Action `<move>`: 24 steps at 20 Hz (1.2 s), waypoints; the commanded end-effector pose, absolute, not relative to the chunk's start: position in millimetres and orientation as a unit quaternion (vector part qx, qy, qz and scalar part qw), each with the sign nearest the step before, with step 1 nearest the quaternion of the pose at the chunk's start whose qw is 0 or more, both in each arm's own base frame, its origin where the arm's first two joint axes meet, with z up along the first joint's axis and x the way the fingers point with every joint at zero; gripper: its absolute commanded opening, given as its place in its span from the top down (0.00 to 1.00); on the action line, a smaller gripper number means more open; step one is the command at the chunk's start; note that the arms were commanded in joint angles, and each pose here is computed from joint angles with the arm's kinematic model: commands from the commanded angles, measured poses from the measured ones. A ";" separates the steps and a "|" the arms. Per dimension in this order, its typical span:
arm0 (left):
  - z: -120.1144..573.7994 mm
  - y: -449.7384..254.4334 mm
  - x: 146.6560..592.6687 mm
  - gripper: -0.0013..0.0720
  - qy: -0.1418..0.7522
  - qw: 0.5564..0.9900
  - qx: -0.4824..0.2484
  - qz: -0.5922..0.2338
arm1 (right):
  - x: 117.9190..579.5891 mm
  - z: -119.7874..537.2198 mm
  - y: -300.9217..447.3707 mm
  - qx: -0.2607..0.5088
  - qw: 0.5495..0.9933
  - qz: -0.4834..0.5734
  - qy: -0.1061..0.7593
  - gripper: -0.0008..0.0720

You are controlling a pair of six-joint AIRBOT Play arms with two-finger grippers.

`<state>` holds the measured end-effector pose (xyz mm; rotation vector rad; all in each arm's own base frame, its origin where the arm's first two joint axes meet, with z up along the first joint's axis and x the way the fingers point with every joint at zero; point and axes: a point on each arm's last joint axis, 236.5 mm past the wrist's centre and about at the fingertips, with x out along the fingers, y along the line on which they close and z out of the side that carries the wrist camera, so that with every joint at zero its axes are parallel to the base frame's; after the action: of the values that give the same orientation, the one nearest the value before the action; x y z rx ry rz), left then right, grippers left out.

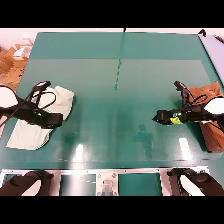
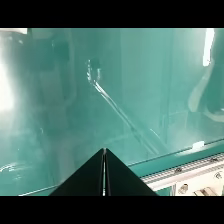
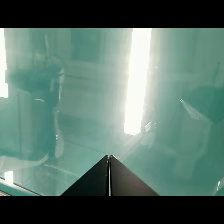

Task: Fold the shirts.

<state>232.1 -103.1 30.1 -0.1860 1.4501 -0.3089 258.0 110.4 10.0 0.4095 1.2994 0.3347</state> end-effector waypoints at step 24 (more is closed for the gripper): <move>-121.6 10.8 337.4 0.39 0.663 0.739 0.118 0.040 | 260.5 10.6 110.2 0.189 0.767 0.153 0.593 0.97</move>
<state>335.7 10.6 -93.3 0.2473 1.4159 0.0908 259.8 110.2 10.4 0.4104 1.2917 0.3324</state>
